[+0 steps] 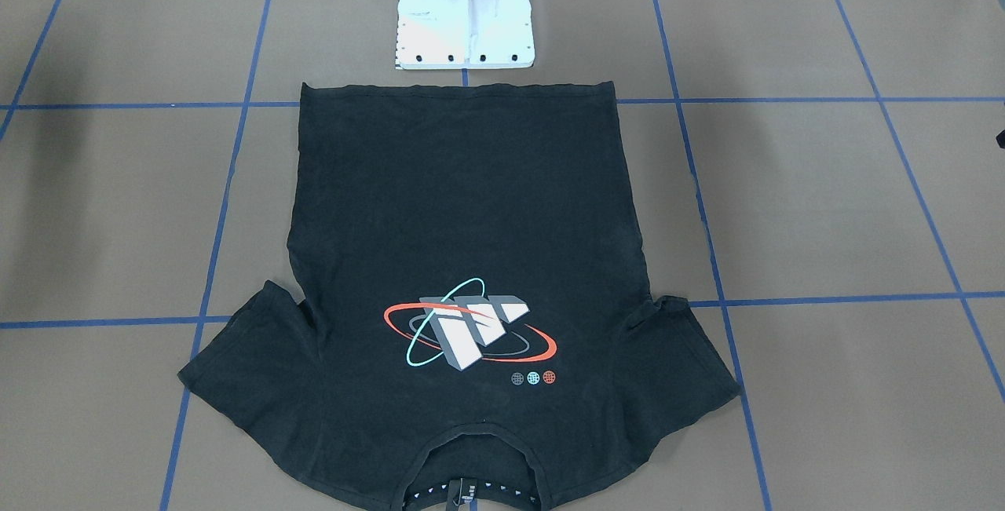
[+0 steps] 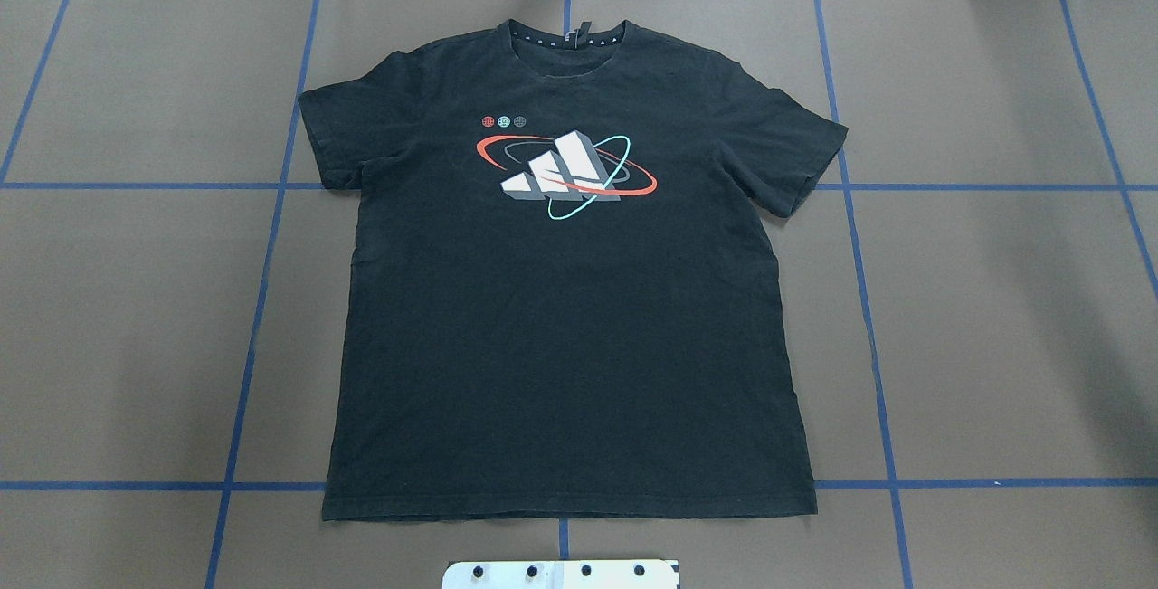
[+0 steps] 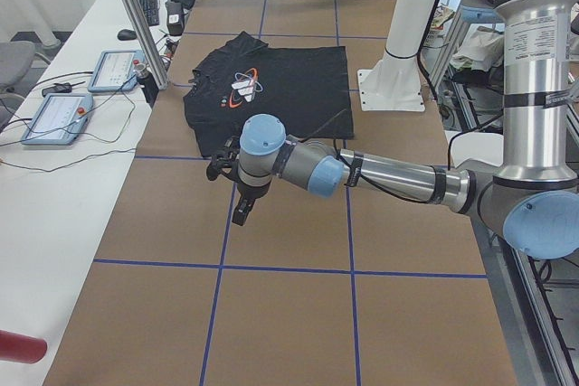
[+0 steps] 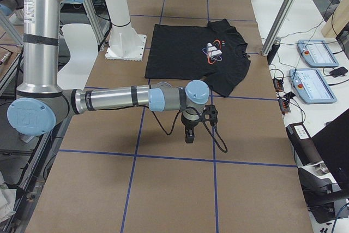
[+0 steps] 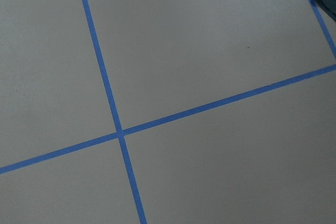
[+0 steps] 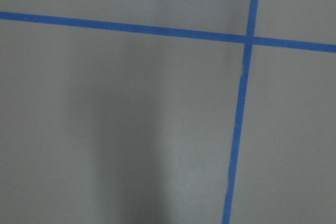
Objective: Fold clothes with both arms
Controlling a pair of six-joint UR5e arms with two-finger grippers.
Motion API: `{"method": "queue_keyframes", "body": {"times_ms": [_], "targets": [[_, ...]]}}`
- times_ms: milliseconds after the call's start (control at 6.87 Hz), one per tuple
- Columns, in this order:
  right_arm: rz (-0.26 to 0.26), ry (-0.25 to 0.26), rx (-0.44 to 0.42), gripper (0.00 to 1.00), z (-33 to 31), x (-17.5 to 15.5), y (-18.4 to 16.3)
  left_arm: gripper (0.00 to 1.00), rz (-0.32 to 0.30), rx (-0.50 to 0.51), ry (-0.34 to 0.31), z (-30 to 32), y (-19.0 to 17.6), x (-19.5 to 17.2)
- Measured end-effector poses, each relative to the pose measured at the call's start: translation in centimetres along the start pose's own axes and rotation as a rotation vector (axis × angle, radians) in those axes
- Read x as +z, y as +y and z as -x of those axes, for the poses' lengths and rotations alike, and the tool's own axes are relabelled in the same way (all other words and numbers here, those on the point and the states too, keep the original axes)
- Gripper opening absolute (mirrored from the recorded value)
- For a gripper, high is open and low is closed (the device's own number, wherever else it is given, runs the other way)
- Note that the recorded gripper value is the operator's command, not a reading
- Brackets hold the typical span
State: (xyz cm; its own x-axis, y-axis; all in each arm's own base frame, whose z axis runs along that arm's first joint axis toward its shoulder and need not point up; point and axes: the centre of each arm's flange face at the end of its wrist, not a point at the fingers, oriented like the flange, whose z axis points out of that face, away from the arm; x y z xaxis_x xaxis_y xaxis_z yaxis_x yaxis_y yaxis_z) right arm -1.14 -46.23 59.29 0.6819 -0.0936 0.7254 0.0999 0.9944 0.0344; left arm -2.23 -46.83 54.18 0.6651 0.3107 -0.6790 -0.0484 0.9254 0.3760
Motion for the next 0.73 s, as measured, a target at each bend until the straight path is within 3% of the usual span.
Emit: {"method": "queue_keyframes", "body": {"times_ms": [437,728], "targets": [[-0.066,-0.071,0.062,0.96,5.1,1.6,-8.3,1.0,-0.028,0.031,0.032,-1.7,-0.5,-1.2],[-0.081,-0.109,0.18,0.98,12.1,4.1,-15.1,1.0,-0.038,0.042,0.033,-2.2,-0.6,-1.8]]}}
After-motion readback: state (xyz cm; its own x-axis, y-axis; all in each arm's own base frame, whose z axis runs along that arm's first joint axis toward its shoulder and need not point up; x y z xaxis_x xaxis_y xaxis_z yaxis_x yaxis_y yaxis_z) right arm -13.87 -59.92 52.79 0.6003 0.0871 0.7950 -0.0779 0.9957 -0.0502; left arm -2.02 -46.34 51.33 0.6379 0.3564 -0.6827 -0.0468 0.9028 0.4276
